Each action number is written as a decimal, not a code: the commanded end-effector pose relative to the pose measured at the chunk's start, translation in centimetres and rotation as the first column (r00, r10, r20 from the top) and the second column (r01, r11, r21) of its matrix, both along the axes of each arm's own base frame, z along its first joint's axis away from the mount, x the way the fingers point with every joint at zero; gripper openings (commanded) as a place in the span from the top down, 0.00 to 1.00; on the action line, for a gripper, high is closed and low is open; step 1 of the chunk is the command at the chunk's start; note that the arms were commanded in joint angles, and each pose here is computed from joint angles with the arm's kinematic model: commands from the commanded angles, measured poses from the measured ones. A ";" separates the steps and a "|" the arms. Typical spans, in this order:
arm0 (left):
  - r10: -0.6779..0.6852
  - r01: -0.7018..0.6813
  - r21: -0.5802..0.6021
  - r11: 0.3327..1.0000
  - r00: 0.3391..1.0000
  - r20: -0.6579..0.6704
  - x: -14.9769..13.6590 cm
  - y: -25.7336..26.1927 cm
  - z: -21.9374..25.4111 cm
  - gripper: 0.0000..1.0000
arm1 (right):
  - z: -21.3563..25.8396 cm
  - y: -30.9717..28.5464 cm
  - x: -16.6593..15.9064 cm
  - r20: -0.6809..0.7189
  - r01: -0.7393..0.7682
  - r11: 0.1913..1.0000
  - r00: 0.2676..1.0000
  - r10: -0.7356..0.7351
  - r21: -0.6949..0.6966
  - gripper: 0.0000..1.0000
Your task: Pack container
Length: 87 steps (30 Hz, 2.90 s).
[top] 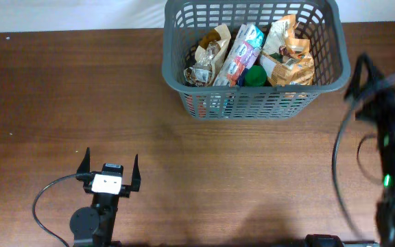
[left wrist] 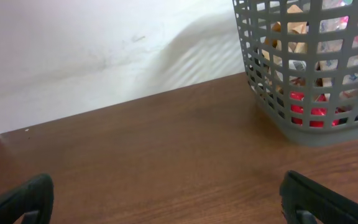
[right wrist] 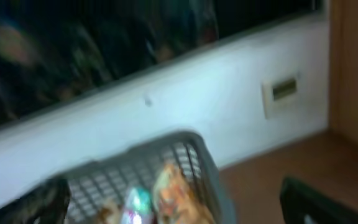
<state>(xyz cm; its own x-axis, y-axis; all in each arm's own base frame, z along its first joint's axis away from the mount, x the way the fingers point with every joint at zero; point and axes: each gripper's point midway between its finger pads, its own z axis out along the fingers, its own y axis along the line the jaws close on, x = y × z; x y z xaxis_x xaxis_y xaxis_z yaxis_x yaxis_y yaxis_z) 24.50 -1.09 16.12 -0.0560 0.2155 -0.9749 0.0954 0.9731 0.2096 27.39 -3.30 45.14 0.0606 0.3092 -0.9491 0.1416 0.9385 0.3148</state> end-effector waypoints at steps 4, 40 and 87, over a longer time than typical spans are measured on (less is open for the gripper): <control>0.002 -0.003 0.013 1.000 1.000 0.004 0.0 0.0 -0.2 0.01 | -0.2 0.3 -4.9 0.226 0.006 1.000 0.974 -0.004 -0.011 0.01; 0.002 -0.003 0.013 1.000 1.000 0.004 0.0 0.0 -0.2 0.01 | -18.1 3.5 -3.6 0.198 -0.112 0.961 0.966 0.165 -0.255 0.01; 0.002 -0.003 0.013 1.000 1.000 0.004 0.0 0.0 -0.2 0.01 | -29.5 3.6 -2.8 -0.126 -0.195 0.951 0.978 0.169 -0.241 0.01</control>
<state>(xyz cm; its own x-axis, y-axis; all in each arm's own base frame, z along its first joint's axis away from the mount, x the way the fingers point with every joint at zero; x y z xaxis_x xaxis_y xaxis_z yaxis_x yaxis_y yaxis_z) 24.50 -1.09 16.12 -0.0560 0.2155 -0.9749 0.0954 0.9731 0.2096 24.64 -0.27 15.78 -0.0747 0.0909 -0.9931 0.0090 0.9959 0.0905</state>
